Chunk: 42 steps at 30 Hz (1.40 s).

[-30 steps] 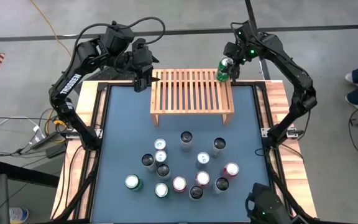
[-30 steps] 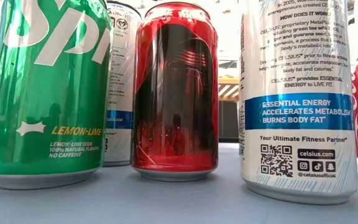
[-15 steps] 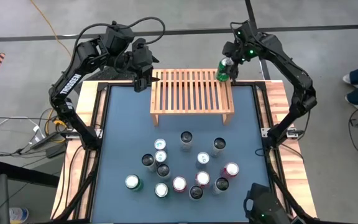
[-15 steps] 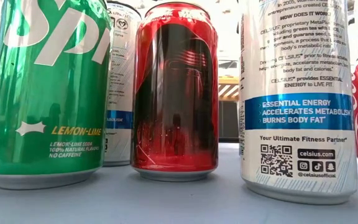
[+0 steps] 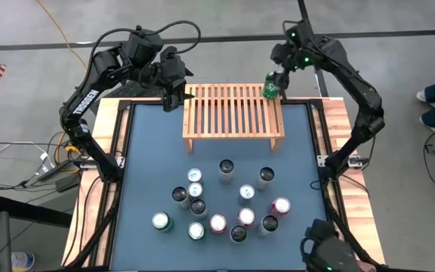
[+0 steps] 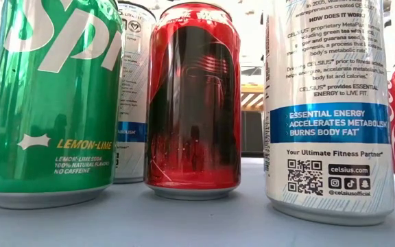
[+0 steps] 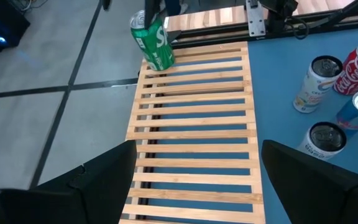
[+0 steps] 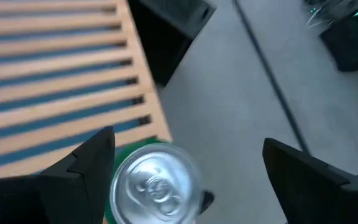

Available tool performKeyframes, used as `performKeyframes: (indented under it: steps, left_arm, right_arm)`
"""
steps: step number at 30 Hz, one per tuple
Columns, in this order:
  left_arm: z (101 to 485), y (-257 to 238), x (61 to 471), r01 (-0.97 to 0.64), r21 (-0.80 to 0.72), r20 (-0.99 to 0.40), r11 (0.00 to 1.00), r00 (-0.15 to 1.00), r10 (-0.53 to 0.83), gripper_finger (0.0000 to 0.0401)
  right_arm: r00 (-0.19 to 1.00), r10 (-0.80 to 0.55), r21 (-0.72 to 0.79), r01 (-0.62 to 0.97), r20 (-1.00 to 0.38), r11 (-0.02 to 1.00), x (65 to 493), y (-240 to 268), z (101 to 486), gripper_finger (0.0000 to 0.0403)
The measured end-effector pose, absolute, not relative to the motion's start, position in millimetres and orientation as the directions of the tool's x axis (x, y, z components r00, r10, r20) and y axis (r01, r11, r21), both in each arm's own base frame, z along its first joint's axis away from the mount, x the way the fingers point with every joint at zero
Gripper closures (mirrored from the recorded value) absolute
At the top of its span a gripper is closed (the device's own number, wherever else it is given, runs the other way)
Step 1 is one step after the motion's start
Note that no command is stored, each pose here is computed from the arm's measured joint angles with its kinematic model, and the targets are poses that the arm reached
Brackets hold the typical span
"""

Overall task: Place canned beverage on shelf
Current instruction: Put the left green soda can on the shelf aligned with the other green soda can

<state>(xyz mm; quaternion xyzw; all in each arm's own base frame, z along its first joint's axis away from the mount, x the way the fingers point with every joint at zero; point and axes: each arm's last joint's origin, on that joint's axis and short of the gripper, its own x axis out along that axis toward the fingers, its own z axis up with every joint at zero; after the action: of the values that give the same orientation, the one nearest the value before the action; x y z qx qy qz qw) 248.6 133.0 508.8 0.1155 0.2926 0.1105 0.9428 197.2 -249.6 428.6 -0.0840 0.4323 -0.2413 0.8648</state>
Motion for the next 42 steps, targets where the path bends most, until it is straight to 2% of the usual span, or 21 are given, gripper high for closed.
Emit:
performKeyframes:
  steps: [5,10,15,19,24,28,33,37,42]
  left_arm:
    - [508.8,132.7,248.6,-0.147,0.261,-0.526,0.954,0.807,0.268,0.0067]
    - [510.7,125.5,245.9,-0.088,0.235,-0.534,0.968,0.820,0.204,0.0067]
    - [522.6,111.9,233.3,-0.065,0.233,-0.491,0.970,0.853,0.175,0.0067]
    - [528.3,97.0,225.8,-0.001,0.188,-0.471,0.982,0.877,0.091,0.0067]
    - [531.6,71.7,217.3,0.124,0.121,-0.473,0.985,0.879,-0.053,0.0067]
    - [527.1,46.1,210.5,0.198,0.035,-0.541,0.980,0.828,-0.148,0.0067]
    - [517.8,17.3,203.6,0.158,-0.056,-0.660,0.986,0.735,-0.155,0.0067]
    - [512.1,-9.0,205.0,0.151,-0.133,-0.701,0.979,0.684,-0.201,0.0067]
    - [505.6,-46.1,205.2,0.021,-0.158,-0.735,0.987,0.666,-0.131,0.0067]
  right_arm:
    - [0.585,-0.496,-0.303,0.400,-0.642,0.865,187.1,-233.7,464.7,0.0057]
    - [0.685,-0.446,-0.221,0.396,-0.576,0.892,165.0,-192.1,497.8,0.0058]
    - [0.755,-0.301,-0.054,0.334,-0.582,0.941,147.4,-146.0,508.8,0.0058]
    - [0.785,-0.202,0.043,0.279,-0.586,0.959,143.9,-115.9,512.8,0.0058]
    - [0.812,-0.091,0.136,0.206,-0.577,0.969,153.4,-90.1,515.1,0.0058]
    - [0.817,0.000,0.192,0.135,-0.576,0.972,162.5,-72.3,515.1,0.0058]
    - [0.799,0.069,0.226,0.085,-0.598,0.971,178.7,-57.2,511.5,0.0058]
    - [0.786,0.115,0.219,0.026,-0.607,0.975,195.0,-48.1,507.7,0.0058]
    - [0.751,0.182,0.182,-0.084,-0.634,0.980,215.9,-36.1,499.7,0.0058]
